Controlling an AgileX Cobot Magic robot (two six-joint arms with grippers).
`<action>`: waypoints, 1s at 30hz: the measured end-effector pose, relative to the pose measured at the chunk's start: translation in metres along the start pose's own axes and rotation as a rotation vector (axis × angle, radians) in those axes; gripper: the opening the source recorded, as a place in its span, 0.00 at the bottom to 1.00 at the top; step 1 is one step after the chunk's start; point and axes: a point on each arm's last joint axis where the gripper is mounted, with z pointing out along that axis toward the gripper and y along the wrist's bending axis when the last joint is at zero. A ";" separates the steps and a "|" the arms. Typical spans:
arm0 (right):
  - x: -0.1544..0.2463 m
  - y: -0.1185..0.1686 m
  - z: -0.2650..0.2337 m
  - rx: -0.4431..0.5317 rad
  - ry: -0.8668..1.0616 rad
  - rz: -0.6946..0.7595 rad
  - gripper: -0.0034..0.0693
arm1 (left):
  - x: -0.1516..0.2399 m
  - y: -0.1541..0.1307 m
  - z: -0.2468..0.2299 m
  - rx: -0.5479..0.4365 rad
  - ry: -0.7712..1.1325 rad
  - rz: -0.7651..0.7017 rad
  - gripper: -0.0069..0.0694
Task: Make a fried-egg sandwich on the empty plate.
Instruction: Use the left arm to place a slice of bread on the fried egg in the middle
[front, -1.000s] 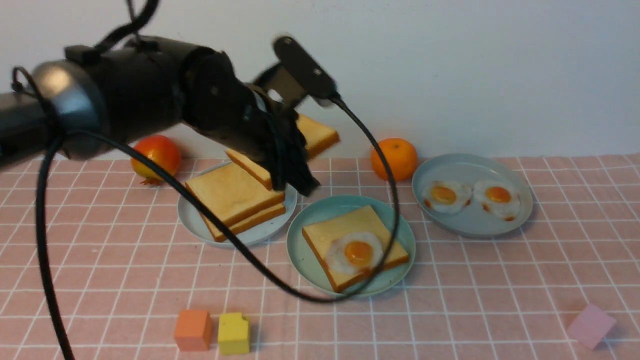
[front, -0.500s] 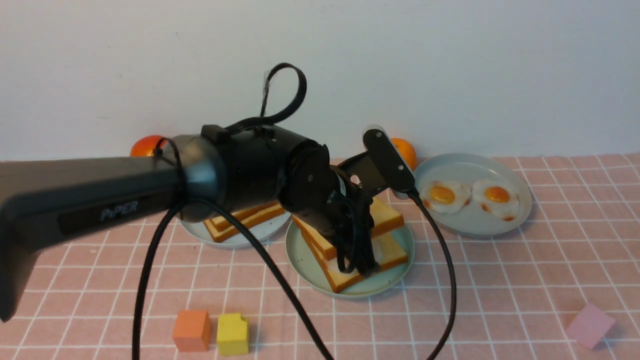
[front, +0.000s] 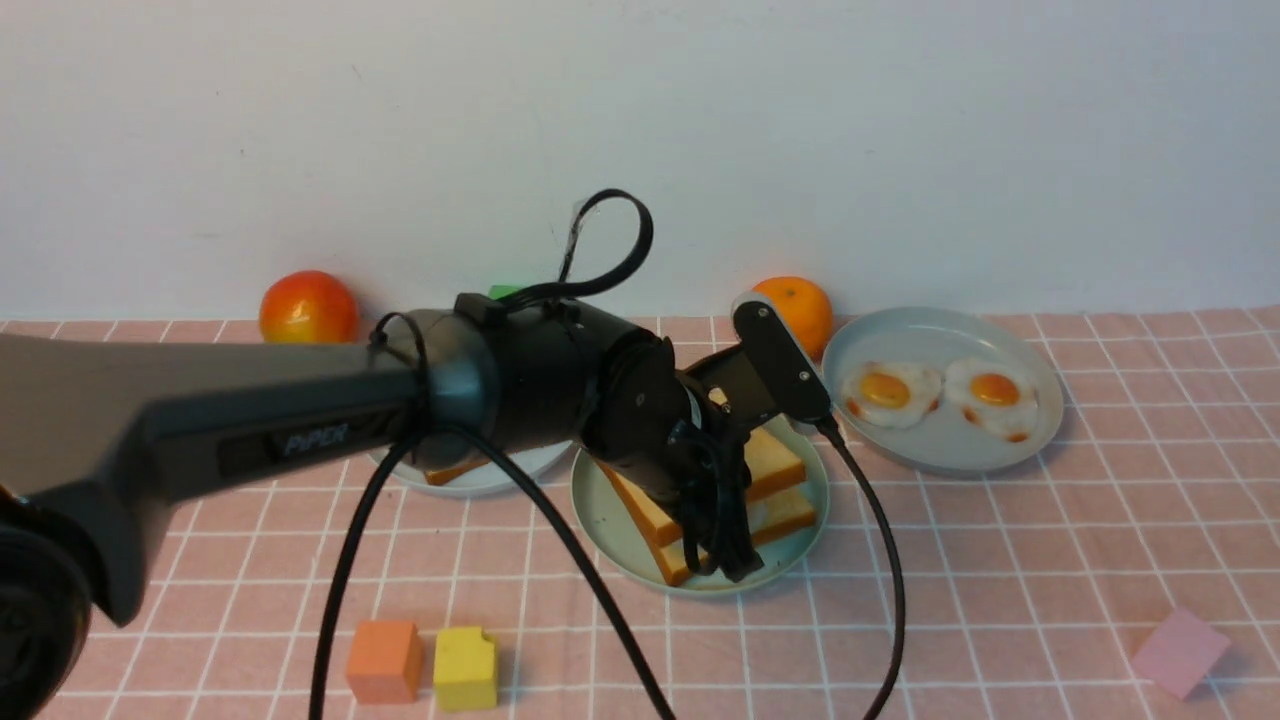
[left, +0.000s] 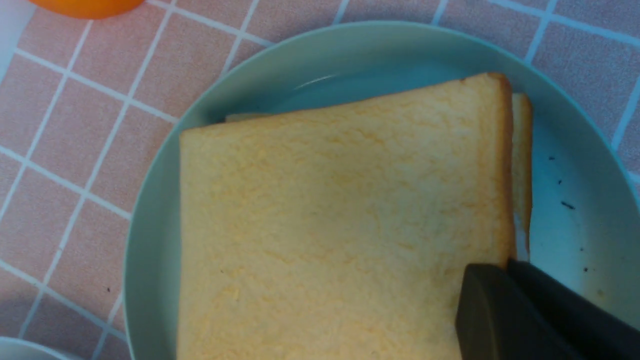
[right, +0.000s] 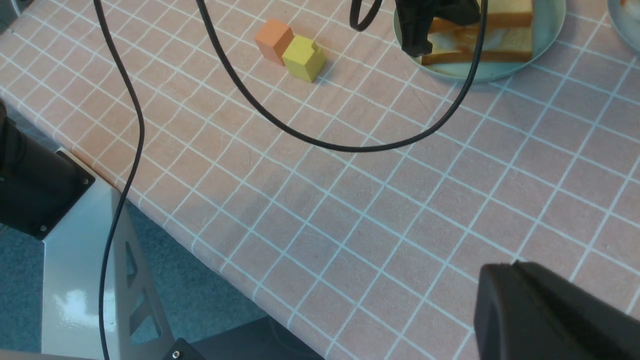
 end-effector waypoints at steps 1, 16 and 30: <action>0.000 0.000 0.000 0.000 0.001 0.000 0.11 | 0.000 0.000 0.001 0.000 0.000 0.001 0.11; 0.000 0.000 0.001 -0.001 0.003 0.000 0.13 | 0.002 -0.002 0.003 0.010 0.015 0.000 0.42; 0.001 0.001 0.001 -0.006 0.005 0.002 0.14 | -0.043 0.000 -0.110 0.034 -0.175 -0.219 0.47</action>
